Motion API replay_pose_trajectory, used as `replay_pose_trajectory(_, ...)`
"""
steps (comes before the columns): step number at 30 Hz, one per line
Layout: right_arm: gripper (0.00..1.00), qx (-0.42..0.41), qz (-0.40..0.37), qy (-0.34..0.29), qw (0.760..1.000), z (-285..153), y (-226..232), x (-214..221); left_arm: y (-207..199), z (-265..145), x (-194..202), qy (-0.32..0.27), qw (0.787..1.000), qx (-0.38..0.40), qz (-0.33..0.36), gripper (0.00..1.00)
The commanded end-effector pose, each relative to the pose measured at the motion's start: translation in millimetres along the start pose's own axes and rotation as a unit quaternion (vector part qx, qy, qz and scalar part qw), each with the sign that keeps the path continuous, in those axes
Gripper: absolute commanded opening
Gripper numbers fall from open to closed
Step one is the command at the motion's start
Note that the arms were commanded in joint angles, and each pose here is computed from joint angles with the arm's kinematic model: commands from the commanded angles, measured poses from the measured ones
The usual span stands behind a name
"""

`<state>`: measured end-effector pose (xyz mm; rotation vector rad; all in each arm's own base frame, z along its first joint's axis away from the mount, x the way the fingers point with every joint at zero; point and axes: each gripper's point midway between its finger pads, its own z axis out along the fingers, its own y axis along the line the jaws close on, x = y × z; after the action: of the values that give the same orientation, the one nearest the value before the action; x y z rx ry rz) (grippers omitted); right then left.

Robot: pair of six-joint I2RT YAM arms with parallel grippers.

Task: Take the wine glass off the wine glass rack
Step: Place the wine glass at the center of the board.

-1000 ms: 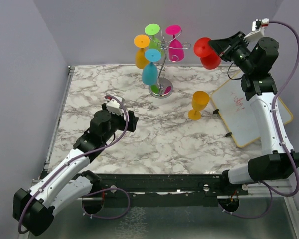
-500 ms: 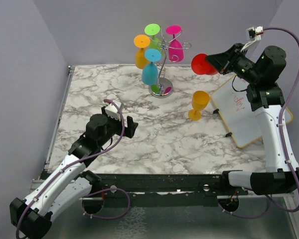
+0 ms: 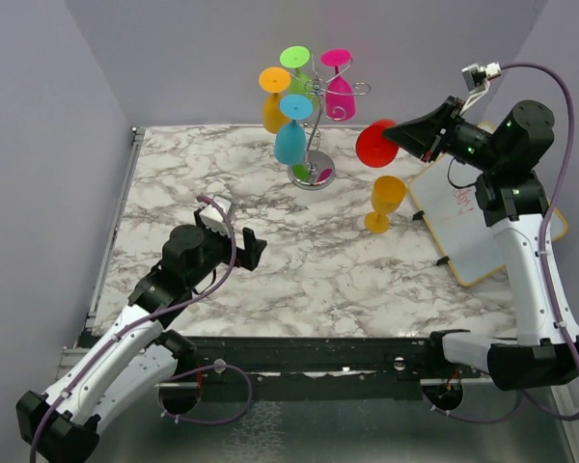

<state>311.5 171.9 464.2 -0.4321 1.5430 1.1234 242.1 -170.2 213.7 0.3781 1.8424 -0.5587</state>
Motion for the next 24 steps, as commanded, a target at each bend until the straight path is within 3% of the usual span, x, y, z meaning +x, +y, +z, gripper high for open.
replay_pose_trajectory(1,0.01,-0.082,-0.007,0.039,0.996,6.1,47.0,21.6,-9.3,-6.0,1.3,0.004,0.999,0.023,-0.022,0.99)
replay_pose_trajectory(6,0.01,-0.105,-0.026,0.126,0.986,35.4,79.7,80.6,-10.1,-12.2,-6.0,-0.016,0.999,0.023,-0.029,0.99)
replay_pose_trajectory(12,0.01,-0.090,0.026,0.139,0.986,22.1,64.6,138.4,7.4,-22.4,-20.3,-0.055,0.998,-0.027,-0.027,0.99)
replay_pose_trajectory(15,0.01,-0.084,0.049,0.156,0.983,17.0,61.2,165.5,2.9,-24.9,-24.1,-0.065,0.998,-0.014,-0.023,0.99)
replay_pose_trajectory(19,0.01,-0.090,0.060,0.153,0.982,8.7,64.8,184.3,-42.8,-22.2,-27.6,-0.070,0.990,0.116,-0.031,0.99)
replay_pose_trajectory(24,0.01,-0.093,0.098,0.168,0.976,6.2,59.8,211.9,-103.8,-28.0,-34.4,-0.040,0.954,0.289,-0.067,0.89)
